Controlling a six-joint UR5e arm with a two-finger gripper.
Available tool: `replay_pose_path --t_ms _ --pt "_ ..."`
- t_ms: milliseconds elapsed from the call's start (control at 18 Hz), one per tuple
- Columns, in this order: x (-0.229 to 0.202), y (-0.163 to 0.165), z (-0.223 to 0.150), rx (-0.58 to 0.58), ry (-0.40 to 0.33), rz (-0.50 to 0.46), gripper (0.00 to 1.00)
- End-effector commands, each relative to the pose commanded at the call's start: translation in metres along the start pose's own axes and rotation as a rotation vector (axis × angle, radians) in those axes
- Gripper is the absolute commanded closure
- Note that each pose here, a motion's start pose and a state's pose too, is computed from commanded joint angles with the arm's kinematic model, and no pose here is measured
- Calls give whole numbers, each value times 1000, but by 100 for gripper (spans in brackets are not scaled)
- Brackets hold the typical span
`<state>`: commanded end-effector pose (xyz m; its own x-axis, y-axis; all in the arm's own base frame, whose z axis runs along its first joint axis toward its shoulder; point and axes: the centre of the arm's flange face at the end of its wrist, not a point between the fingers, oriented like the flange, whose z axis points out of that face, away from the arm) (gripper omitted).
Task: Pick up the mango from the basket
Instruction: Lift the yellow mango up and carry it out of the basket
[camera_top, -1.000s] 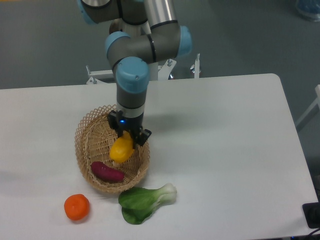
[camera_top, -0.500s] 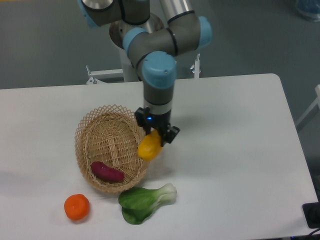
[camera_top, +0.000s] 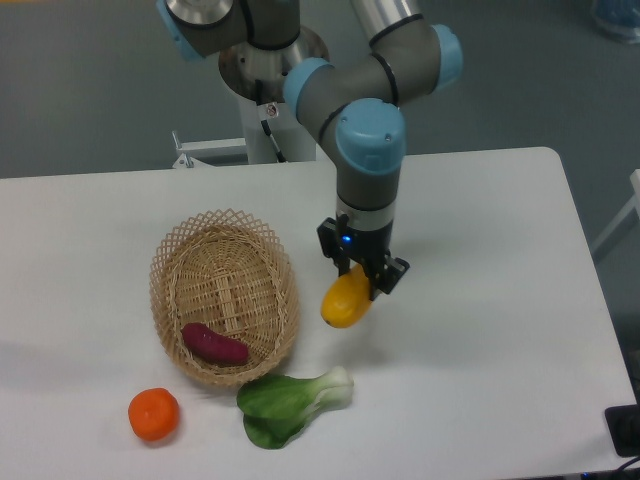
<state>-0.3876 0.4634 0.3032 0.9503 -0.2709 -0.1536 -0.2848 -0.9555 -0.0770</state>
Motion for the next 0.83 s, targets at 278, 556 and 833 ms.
replay_pose_path --t_ms 278,556,833 --pt "-23 23 -4 -12 -16 45 70" --pt "-29 35 -2 -17 -14 60 68" --pt "-28 35 -1 -17 -13 59 68"
